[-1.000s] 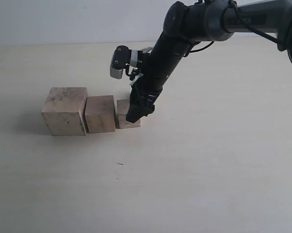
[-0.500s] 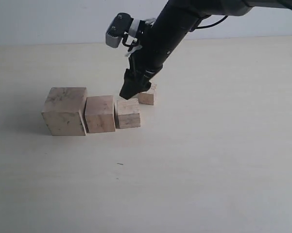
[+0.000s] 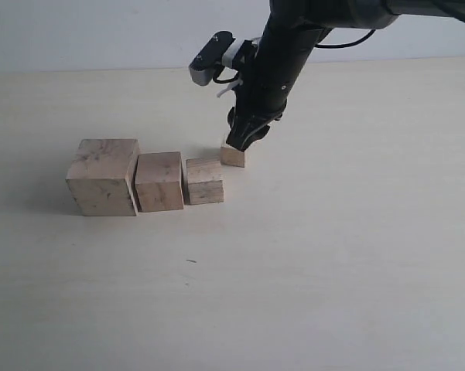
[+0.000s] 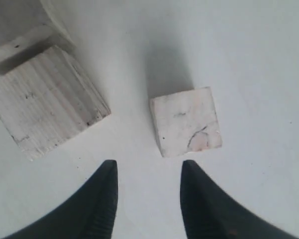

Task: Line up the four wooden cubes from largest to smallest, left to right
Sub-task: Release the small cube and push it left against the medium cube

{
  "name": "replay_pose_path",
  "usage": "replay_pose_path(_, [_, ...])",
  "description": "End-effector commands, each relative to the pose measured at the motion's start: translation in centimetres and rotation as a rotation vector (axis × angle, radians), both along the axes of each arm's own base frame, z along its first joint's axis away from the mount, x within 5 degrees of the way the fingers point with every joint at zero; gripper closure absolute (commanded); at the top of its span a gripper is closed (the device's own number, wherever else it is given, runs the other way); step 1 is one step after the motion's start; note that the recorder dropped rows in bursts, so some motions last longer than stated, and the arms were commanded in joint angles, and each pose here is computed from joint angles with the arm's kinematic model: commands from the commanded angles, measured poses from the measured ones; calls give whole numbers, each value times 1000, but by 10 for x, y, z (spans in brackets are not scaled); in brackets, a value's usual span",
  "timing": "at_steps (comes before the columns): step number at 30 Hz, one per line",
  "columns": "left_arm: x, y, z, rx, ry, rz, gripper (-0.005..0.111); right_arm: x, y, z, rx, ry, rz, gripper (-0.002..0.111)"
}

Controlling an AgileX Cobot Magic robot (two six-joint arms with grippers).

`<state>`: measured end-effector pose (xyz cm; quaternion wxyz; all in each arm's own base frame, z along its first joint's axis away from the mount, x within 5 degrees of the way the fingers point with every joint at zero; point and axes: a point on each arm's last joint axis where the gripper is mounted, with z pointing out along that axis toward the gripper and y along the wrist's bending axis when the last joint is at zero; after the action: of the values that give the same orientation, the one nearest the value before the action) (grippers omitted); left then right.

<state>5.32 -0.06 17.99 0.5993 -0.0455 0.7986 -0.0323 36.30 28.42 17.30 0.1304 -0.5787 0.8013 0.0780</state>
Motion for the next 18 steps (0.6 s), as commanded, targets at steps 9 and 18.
replay_pose_path(9, [0,0,1,2,-11,-5,107,-3,1,-34,-43,130,-19,75])
replay_pose_path(18, [0,0,1,2,-11,-5,107,-8,8,-32,36,205,-58,75])
